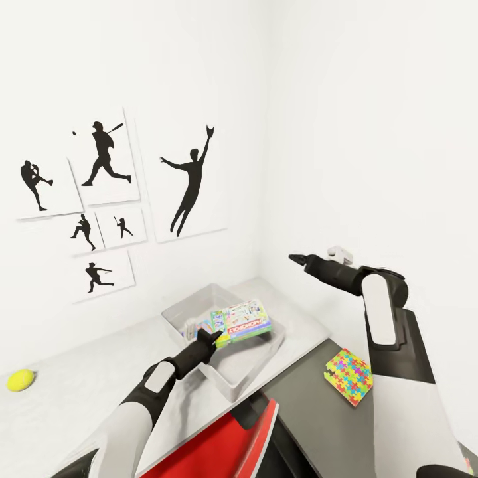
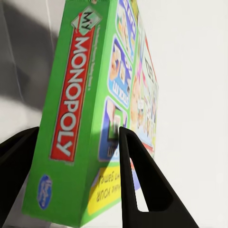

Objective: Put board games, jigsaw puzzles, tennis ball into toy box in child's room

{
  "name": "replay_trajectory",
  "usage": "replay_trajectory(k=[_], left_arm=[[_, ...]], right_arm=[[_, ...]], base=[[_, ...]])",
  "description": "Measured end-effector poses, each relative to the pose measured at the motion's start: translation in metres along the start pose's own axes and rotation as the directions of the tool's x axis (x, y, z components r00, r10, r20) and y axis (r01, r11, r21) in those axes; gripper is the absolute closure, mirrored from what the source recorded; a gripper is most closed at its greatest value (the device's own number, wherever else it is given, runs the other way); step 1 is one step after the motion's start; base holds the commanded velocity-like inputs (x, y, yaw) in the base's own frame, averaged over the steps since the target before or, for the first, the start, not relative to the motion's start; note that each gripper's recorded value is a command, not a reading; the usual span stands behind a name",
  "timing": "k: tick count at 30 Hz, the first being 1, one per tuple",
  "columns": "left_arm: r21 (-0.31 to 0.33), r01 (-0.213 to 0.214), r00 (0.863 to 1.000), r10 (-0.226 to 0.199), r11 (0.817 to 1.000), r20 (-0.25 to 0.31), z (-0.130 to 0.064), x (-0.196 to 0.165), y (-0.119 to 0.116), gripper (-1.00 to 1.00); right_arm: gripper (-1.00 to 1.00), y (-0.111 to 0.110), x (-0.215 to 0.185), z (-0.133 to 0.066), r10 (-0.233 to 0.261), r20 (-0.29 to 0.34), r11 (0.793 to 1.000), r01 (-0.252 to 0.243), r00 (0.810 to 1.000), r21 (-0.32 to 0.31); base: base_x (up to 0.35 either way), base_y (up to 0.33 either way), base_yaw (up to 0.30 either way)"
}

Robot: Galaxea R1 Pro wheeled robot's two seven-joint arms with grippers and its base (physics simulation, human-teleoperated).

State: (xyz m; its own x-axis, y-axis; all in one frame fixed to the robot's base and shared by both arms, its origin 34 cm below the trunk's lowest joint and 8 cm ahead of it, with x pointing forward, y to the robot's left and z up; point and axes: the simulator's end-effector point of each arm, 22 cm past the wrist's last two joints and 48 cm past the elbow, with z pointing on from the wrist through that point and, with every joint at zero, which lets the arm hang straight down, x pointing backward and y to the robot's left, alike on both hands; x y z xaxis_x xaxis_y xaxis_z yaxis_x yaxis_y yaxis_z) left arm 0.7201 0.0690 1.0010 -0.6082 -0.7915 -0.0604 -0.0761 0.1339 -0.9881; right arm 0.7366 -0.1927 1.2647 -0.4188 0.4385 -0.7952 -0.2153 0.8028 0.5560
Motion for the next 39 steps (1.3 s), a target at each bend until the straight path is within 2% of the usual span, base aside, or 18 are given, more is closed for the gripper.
replay_trajectory(k=[15, 26, 27, 39], left_arm=[[0.001, 0.005, 1.0, -0.004, 1.0, -0.01, 0.0, 0.003, 0.0, 1.0], [0.001, 0.004, 1.0, -0.004, 1.0, -0.01, 0.0, 0.003, 0.001, 1.0], [0.001, 0.005, 1.0, -0.005, 1.0, -0.009, 0.0, 0.003, 0.0, 1.0], [0.001, 0.005, 1.0, -0.005, 1.0, -0.01, 0.0, 0.003, 0.0, 1.0]], right_arm=[[-1.0, -0.032, 0.078, 0.016, 0.074, -0.145, 0.996, -0.067, 0.987, 0.054], [-1.0, -0.049, 0.113, 0.012, 0.103, -0.192, 0.992, -0.088, 0.976, 0.085], [-1.0, -0.056, 0.128, 0.009, 0.114, -0.21, 0.991, -0.095, 0.971, 0.099], [-1.0, -0.055, 0.129, 0.009, 0.116, -0.211, 0.99, -0.097, 0.971, 0.097]], base=[[-0.029, 0.0, 0.0], [-0.044, 0.0, 0.0], [-0.003, 0.0, 0.0], [-0.021, 0.0, 0.0]])
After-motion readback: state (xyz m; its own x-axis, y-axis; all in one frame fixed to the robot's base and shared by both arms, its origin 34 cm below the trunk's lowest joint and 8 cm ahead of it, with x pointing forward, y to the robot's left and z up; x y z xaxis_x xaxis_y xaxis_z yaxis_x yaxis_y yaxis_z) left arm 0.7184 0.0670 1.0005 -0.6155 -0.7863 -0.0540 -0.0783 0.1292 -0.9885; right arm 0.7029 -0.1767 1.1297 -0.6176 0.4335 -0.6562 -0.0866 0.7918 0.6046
